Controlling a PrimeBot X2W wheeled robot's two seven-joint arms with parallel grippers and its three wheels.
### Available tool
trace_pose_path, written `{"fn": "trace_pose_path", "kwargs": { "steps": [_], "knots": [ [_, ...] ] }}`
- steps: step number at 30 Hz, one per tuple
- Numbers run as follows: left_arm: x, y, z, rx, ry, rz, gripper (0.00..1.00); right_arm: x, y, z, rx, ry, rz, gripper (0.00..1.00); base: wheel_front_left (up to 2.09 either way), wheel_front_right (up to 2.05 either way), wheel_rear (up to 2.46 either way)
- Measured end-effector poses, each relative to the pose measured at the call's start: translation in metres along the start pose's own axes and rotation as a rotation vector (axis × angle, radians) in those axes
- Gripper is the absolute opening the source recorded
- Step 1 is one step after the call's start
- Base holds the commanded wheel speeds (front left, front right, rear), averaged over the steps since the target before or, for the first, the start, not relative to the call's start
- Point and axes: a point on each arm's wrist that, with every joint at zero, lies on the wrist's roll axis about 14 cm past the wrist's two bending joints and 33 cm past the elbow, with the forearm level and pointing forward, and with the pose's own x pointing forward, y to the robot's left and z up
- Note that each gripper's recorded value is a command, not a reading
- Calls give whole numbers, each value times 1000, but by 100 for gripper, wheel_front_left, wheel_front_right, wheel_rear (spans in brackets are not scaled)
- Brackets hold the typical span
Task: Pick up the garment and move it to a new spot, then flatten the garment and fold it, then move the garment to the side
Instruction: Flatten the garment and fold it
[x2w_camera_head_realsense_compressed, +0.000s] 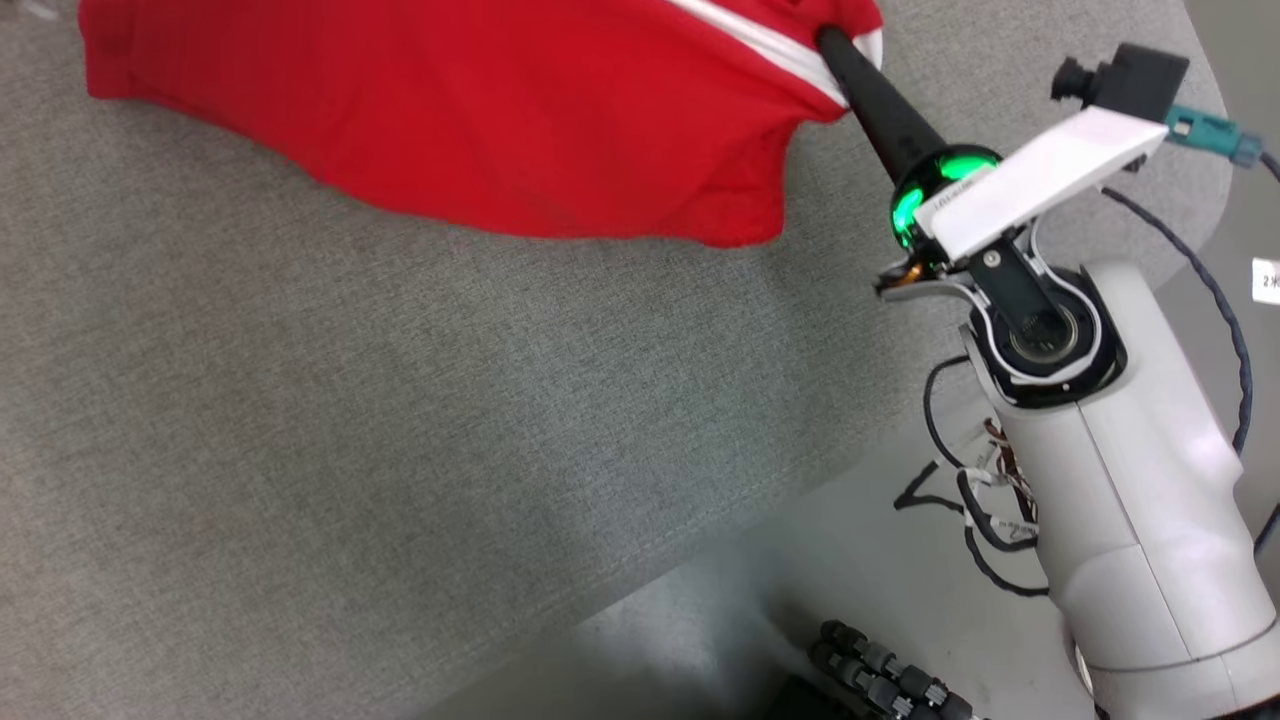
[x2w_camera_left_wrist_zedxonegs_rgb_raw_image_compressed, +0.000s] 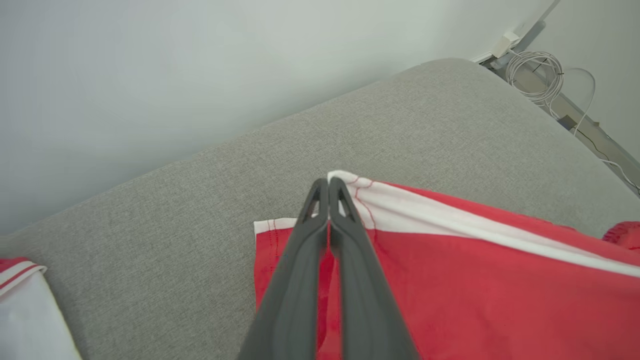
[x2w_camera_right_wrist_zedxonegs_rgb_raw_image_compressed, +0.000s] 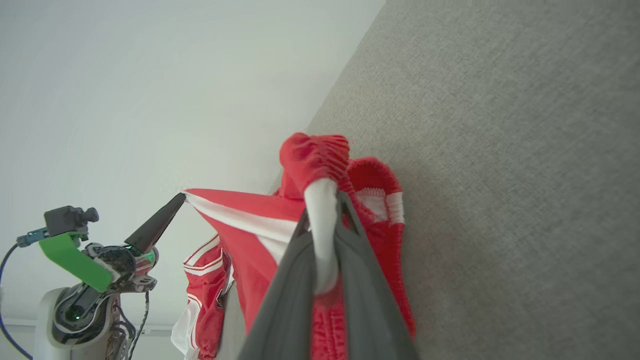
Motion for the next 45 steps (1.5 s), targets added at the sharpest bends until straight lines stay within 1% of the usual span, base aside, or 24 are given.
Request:
{"fn": "trace_pose_path", "kwargs": {
  "steps": [4,8,15,22,23,24,25,26,27,28,30,31,32,33,37,40,44,45],
  "knots": [
    [6,9,2,23,14,27,0,10,10,0,-11,5,27,0,0,0,0],
    [14,18,0,46,37,60,0,18,11,-2,-21,14,29,0,0,0,0],
    [29,34,-23,26,95,88,0,32,8,-3,-35,3,20,0,0,0,0],
    [45,31,-26,6,89,67,0,43,-4,4,-57,-39,-14,0,0,0,0],
    [47,31,-30,0,98,67,0,44,-7,3,-60,-39,-22,17,0,0,0],
    [49,32,-35,-5,106,67,2,45,-9,4,-63,-44,-28,44,0,0,0],
    [51,33,-38,-9,109,68,5,47,-11,3,-66,-48,-33,75,0,0,0],
    [53,34,-40,-15,109,70,6,47,-14,3,-70,-51,-40,100,0,0,0],
    [54,35,-42,-21,112,73,11,48,-15,4,-74,-59,-43,100,0,0,0],
    [55,36,-43,-25,114,75,22,49,-15,7,-77,-73,-44,100,0,0,0],
    [57,35,-46,-33,120,73,39,50,-14,11,-80,-93,-43,100,0,0,0],
    [57,34,-47,-37,123,71,51,50,-14,12,-83,-100,-41,100,0,0,0],
    [58,33,-48,-45,123,70,84,52,-11,14,-87,-107,-30,100,0,0,0],
    [59,32,-48,-50,120,69,100,52,-9,15,-88,-115,-22,100,0,0,0],
    [59,20,-53,-77,121,48,100,53,-6,19,-91,-144,-2,100,0,0,0],
    [55,14,-47,-101,87,41,100,51,-1,24,-106,-177,19,100,0,0,0],
    [45,8,-26,-135,0,30,100,45,10,37,-174,-232,62,100,0,0,0],
    [42,5,-24,-145,-15,18,100,42,10,42,-207,-249,65,100,0,0,0]
  ]
}}
